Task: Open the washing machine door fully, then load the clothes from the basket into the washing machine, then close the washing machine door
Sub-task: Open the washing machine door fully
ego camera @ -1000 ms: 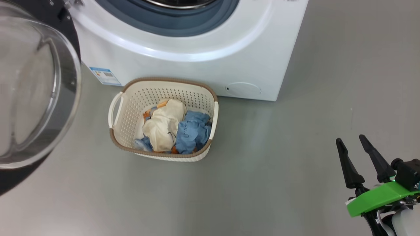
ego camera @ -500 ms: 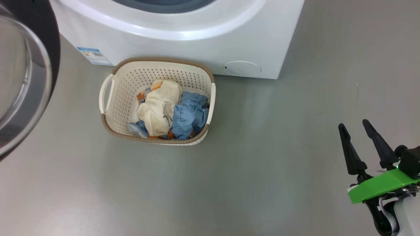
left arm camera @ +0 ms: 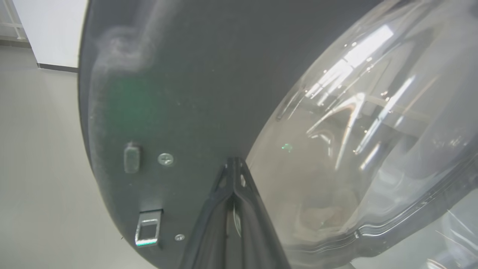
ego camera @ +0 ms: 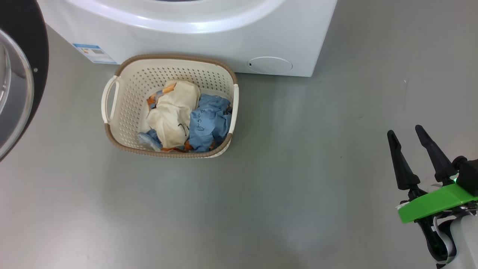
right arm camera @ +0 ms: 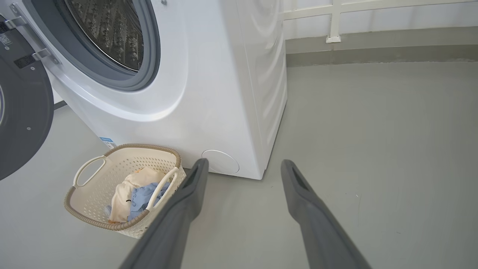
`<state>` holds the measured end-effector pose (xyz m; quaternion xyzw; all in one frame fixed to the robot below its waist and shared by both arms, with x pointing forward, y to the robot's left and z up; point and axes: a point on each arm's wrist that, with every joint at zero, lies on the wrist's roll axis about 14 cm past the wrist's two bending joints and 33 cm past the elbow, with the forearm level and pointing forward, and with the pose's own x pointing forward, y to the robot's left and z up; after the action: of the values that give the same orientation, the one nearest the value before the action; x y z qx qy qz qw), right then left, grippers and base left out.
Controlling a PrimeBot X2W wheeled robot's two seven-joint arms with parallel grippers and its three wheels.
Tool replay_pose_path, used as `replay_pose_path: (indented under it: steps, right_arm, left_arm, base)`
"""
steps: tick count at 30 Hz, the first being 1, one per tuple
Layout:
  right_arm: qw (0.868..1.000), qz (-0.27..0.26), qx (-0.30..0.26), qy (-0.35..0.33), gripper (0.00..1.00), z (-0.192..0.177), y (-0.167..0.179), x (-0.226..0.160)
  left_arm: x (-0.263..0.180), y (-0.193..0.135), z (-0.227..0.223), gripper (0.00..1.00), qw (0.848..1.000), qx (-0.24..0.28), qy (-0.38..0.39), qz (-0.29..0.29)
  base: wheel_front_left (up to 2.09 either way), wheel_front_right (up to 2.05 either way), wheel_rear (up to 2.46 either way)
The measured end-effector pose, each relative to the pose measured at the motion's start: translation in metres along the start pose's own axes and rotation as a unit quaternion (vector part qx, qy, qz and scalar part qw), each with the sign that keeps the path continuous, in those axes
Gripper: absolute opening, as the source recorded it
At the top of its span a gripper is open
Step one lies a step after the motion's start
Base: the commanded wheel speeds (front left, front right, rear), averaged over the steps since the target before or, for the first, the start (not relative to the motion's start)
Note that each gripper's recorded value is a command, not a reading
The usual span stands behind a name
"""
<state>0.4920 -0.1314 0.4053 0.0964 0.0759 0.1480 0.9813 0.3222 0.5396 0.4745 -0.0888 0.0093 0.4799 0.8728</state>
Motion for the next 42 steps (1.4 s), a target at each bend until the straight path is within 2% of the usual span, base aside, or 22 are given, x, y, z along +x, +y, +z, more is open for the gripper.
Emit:
replay_pose_path:
  steps: [9, 18, 23, 25, 26, 35, 42]
  right_arm:
    - [1.000, 0.004, 0.000, -0.014, 1.00, 0.012, 0.006, -0.002]
    - [1.000, 0.013, -0.003, -0.024, 1.00, 0.025, 0.017, -0.010]
    - [0.999, 0.020, -0.005, -0.032, 1.00, 0.035, 0.025, -0.017]
    - [0.999, 0.024, -0.007, -0.040, 1.00, 0.041, 0.029, -0.019]
    - [0.999, 0.025, -0.008, -0.042, 1.00, 0.044, 0.030, -0.021]
    - [0.998, 0.020, -0.007, -0.062, 1.00, 0.062, 0.032, -0.040]
    - [0.998, -0.006, -0.004, -0.070, 1.00, 0.068, 0.019, -0.059]
  left_arm:
    - [-0.008, 0.000, 0.005, 0.00, 1.000, -0.019, -0.011, 0.001]
    - [-0.043, -0.008, -0.012, 0.00, 0.998, -0.062, -0.005, -0.013]
    - [-0.065, -0.011, -0.014, 0.44, 0.996, -0.076, -0.006, -0.038]
    - [-0.076, -0.016, -0.015, 0.84, 0.996, -0.074, -0.007, -0.058]
    - [-0.081, -0.019, -0.015, 1.00, 0.995, -0.076, -0.007, -0.066]
    - [-0.126, -0.054, -0.021, 1.00, 0.982, -0.067, 0.004, -0.174]
    - [-0.156, -0.107, -0.028, 1.00, 0.959, -0.058, 0.022, -0.278]
  base:
    - [0.00, 0.00, 0.00]
    - [0.00, 0.00, 0.00]
    - [0.00, 0.00, 0.00]
    - [0.00, 0.00, 0.00]
    - [0.00, 0.00, 0.00]
    - [0.00, 0.00, 0.00]
    - [0.00, 0.00, 0.00]
